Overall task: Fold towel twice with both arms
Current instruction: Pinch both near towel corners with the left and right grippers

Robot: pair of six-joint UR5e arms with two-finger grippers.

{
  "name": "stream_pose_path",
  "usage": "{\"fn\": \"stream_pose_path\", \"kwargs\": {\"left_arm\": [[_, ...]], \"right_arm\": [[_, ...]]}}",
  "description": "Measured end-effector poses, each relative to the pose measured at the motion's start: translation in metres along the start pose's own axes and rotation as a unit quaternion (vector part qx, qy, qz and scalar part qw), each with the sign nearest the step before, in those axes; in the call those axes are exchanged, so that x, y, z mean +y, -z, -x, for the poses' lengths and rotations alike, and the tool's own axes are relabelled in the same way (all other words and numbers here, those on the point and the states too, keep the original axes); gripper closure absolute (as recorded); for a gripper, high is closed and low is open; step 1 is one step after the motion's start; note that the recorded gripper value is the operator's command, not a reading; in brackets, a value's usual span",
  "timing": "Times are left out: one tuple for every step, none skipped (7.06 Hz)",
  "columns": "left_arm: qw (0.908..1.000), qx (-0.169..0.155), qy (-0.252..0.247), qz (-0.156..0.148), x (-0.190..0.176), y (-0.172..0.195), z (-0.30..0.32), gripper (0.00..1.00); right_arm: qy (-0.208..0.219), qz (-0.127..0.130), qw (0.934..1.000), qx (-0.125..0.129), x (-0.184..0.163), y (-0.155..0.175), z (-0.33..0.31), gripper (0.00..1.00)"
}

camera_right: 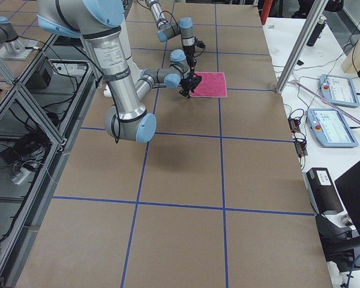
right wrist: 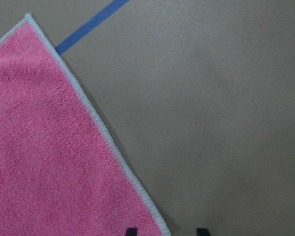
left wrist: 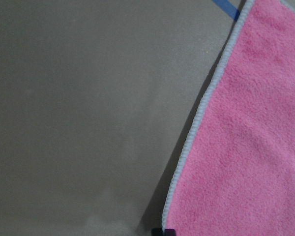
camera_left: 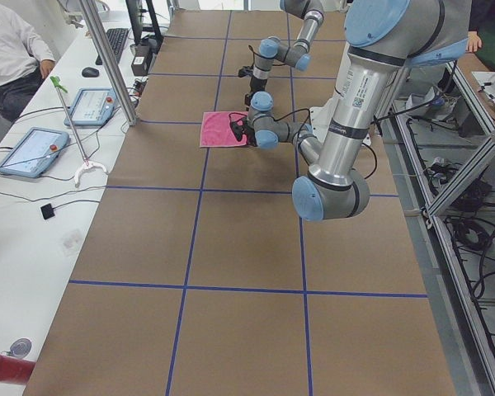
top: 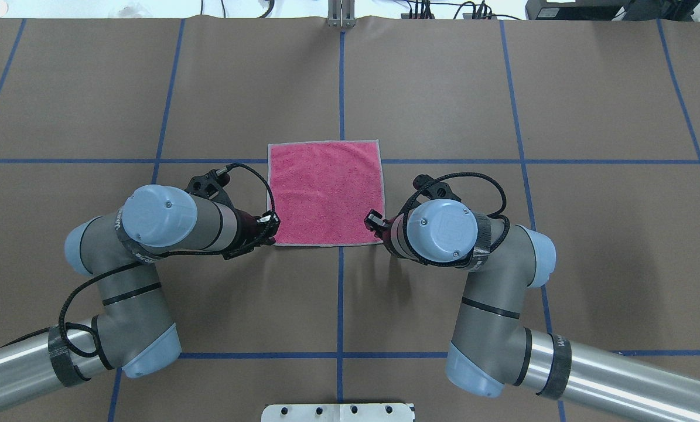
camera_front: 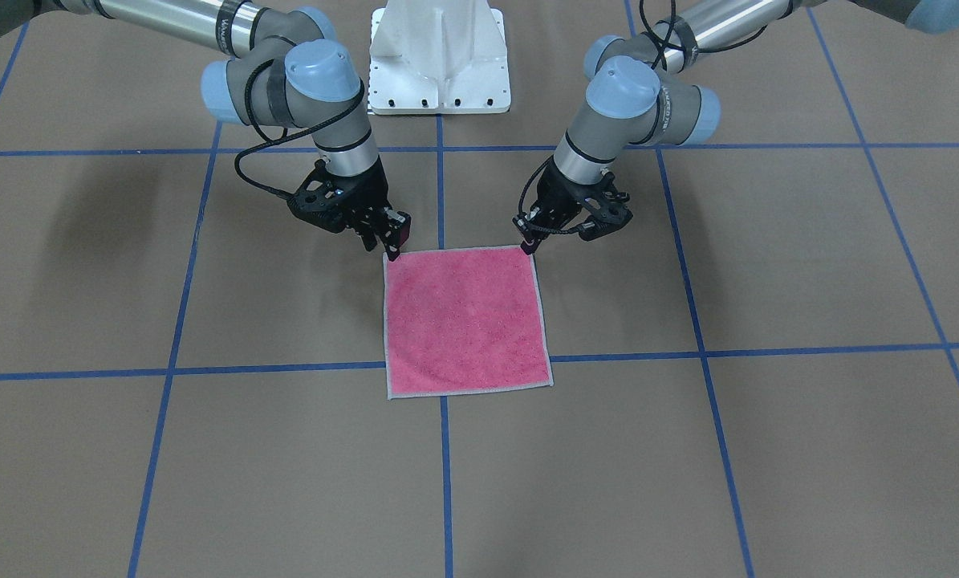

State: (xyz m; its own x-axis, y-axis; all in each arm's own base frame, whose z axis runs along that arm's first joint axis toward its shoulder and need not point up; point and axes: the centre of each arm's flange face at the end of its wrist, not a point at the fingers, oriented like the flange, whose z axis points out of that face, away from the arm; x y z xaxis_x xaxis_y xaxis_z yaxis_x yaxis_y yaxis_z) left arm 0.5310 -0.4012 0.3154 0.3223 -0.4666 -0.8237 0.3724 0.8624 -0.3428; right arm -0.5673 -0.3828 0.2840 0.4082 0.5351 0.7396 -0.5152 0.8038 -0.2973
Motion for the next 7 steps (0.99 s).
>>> {"fn": "stream_pose_path", "kwargs": {"left_arm": [[1.0,0.0,0.0,0.0,0.0,0.0,0.0,1.0],[1.0,0.0,0.0,0.0,0.0,0.0,0.0,1.0],[1.0,0.0,0.0,0.0,0.0,0.0,0.0,1.0],[1.0,0.0,0.0,0.0,0.0,0.0,0.0,1.0],[1.0,0.0,0.0,0.0,0.0,0.0,0.0,1.0],[1.0,0.0,0.0,0.0,0.0,0.0,0.0,1.0],[1.0,0.0,0.0,0.0,0.0,0.0,0.0,1.0]], "right_arm": [[0.0,-0.001,1.0,0.001,0.0,-0.001,0.0,0.49],[0.0,-0.001,1.0,0.002,0.0,-0.002,0.0,0.49],[0.0,-0.001,1.0,0.003,0.0,-0.003,-0.001,0.49],[0.0,-0.001,1.0,0.003,0.0,-0.003,0.0,0.5],[0.0,-0.002,1.0,0.005,0.001,-0.006,0.003,0.5],[-0.001,-0.003,1.0,0.006,0.003,-0.011,0.011,0.51],[-0.001,-0.004,1.0,0.008,0.004,-0.013,0.015,0.57]]}}
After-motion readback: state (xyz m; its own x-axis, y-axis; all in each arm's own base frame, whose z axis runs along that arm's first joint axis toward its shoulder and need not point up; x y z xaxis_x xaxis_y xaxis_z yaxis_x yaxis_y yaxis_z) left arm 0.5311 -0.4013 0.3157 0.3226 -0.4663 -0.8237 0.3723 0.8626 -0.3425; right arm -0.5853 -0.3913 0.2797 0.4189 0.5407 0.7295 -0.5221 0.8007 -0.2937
